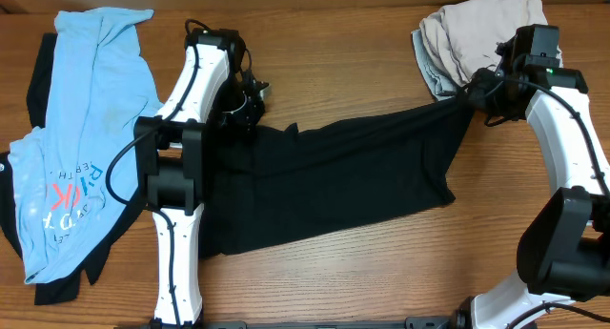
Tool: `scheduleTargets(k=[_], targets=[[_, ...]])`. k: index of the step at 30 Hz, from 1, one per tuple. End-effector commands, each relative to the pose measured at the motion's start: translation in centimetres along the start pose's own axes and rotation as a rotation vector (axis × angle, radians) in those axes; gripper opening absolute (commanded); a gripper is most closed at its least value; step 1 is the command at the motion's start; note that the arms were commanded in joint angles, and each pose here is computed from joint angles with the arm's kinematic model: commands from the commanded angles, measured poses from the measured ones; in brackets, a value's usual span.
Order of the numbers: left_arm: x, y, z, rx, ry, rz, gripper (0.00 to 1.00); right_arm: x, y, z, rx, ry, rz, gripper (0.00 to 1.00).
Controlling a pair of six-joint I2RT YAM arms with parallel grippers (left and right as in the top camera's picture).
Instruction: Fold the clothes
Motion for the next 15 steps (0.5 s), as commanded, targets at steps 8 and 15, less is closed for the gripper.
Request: scheduleTargets(k=[8, 15], targets=[[4.6, -1.8, -2.7, -0.044, -0.159, 0.015, 0.04, 0.6, -0.2, -0.6, 0.005, -0.026, 0.012, 0.04], [11.2, -3.1, -4.1, -0.092, -0.337, -0.020, 0.04, 0.6, -0.1, -0.8, 0.006, -0.036, 0.010, 0.04]])
Point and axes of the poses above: each gripper's point midway between its finger pads, its own x axis back along the fingers, its own y axis along the line the jaws close on, z = x × y, the point moved 3 cm from there along x, back along the fingers, and after that the axes turned 6 degrees about x, right-handed, at the moved point
